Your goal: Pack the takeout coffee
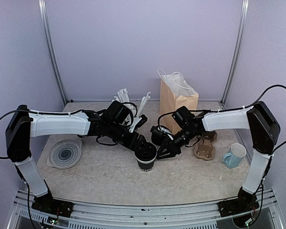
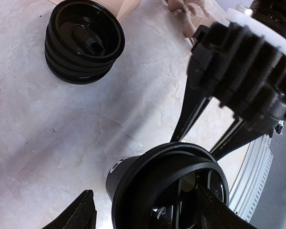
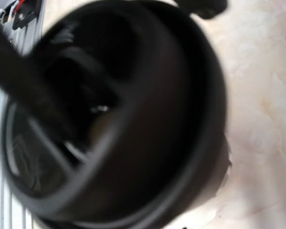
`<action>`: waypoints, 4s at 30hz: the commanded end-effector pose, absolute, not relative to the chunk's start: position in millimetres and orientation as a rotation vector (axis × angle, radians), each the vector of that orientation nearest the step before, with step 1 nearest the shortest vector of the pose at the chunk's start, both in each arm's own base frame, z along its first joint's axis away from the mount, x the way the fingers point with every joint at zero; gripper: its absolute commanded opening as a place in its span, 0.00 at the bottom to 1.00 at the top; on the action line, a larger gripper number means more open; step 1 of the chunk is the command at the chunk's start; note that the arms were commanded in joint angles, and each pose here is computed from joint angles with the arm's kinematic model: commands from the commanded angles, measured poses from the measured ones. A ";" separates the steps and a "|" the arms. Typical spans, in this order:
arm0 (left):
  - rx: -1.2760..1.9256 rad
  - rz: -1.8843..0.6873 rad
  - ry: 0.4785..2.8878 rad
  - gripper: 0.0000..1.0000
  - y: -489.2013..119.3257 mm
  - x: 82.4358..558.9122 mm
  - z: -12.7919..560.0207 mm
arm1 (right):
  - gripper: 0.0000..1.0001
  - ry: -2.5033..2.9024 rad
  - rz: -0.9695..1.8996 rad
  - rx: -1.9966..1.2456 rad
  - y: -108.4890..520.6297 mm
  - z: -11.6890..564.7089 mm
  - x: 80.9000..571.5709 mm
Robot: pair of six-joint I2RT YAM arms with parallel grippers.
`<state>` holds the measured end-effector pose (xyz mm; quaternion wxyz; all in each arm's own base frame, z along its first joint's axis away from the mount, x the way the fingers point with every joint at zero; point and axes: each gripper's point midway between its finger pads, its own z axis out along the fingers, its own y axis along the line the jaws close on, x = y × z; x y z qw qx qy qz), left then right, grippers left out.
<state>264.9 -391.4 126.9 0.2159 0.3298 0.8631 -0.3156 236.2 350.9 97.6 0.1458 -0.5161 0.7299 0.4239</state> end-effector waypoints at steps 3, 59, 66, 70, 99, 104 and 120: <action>0.926 -0.843 2.486 0.70 -375.9 249.6 107.3 | 0.34 2.130 1.200 -1.464 361.7 95.0 248.2; 0.593 -0.463 2.026 0.99 -327.8 299.2 231.6 | 0.71 1.646 0.857 -1.812 370.0 184.5 239.6; 0.388 -0.444 1.997 0.99 -299.5 314.2 253.3 | 0.84 1.630 0.854 -1.919 398.1 167.3 223.9; 0.321 -0.393 2.024 0.99 -287.7 317.5 247.6 | 0.86 1.641 0.842 -1.922 403.1 163.9 225.5; 0.268 -0.434 2.062 0.97 -266.3 316.2 227.6 | 0.63 1.649 0.732 -1.969 404.8 155.6 219.0; 0.277 -0.438 2.060 0.96 -266.5 314.9 229.5 | 0.63 1.626 0.755 -1.950 401.3 177.0 212.8; 0.300 -0.457 2.071 0.95 -270.0 312.3 227.3 | 0.64 1.700 0.795 -1.971 398.1 156.9 207.1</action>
